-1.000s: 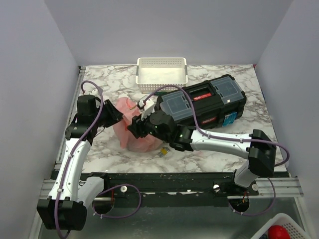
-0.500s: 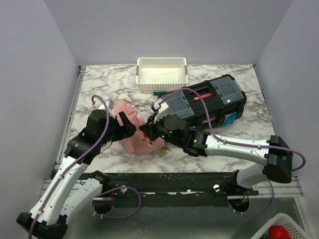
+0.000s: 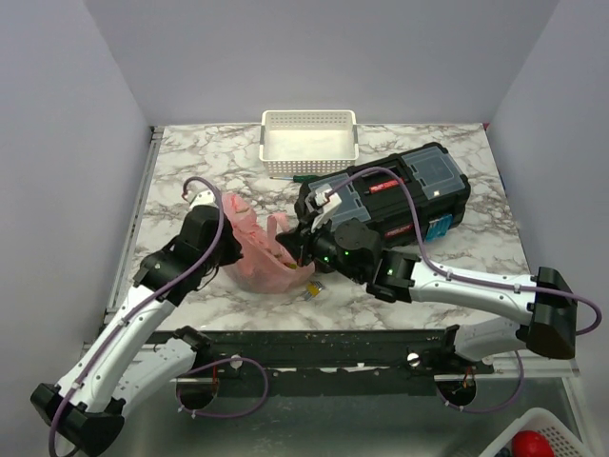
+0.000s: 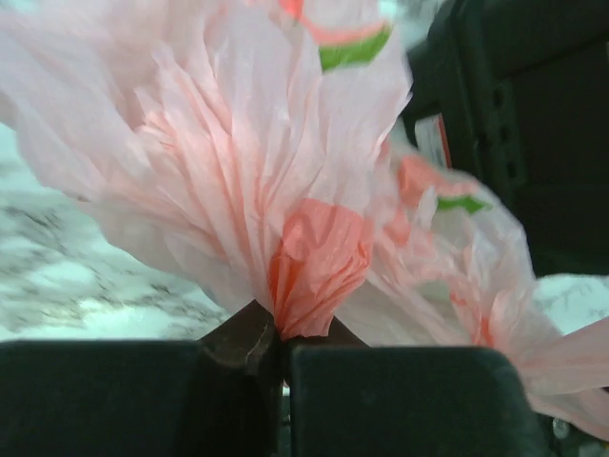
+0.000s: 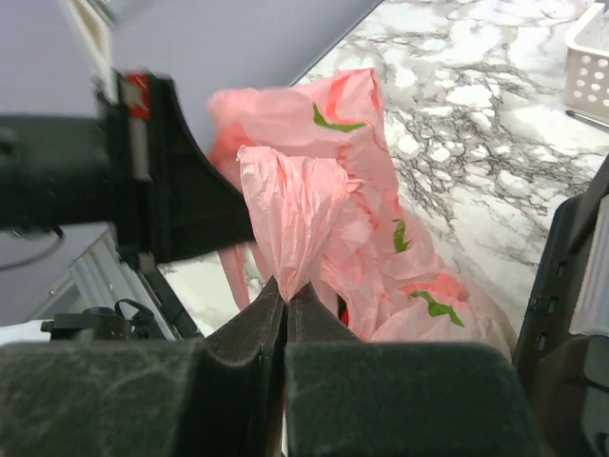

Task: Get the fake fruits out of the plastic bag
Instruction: Adjust the plastic bag at the center of the board.

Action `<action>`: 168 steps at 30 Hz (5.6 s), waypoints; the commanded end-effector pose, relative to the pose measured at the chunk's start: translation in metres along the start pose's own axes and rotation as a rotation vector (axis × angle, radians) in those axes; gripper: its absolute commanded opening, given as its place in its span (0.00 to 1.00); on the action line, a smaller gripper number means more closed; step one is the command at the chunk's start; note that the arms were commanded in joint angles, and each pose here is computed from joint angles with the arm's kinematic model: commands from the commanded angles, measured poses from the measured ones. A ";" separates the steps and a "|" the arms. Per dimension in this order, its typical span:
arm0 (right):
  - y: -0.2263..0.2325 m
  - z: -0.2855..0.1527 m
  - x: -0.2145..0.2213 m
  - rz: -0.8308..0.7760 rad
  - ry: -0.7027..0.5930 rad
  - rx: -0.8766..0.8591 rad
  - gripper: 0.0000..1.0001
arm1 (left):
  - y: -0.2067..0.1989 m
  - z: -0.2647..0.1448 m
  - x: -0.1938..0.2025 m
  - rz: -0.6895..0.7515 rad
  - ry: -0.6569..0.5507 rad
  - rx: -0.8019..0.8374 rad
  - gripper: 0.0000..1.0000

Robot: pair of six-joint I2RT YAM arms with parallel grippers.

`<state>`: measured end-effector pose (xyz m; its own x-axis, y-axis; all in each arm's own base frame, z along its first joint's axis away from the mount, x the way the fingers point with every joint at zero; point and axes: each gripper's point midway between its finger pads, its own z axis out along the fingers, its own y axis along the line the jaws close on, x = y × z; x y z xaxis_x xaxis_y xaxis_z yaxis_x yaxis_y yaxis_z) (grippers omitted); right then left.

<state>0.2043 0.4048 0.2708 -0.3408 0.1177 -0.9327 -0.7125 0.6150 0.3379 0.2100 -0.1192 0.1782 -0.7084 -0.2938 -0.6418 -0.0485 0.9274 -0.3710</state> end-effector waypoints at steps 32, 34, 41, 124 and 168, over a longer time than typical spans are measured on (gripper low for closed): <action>-0.125 0.042 -0.049 0.040 0.148 0.391 0.78 | -0.020 -0.063 0.016 -0.164 0.114 0.270 0.00; -0.111 0.016 -0.042 0.098 0.147 0.364 0.81 | -0.024 -0.068 0.014 -0.153 0.116 0.287 0.00; -0.071 -0.052 -0.042 0.197 0.120 0.287 0.91 | -0.030 -0.087 0.000 -0.093 0.077 0.312 0.00; -0.136 0.068 -0.143 -0.066 0.072 0.486 0.99 | -0.067 -0.083 0.041 -0.082 0.212 0.657 0.00; -0.043 0.027 0.031 0.771 0.041 0.302 0.66 | -0.058 -0.080 0.042 -0.051 0.180 0.616 0.00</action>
<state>0.2322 0.4068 0.2306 -0.7343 0.5140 -0.4434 -0.1068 0.5576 0.8232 0.1294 -0.1699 0.2156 -0.8508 -0.2489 -0.4628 0.2457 0.5901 -0.7691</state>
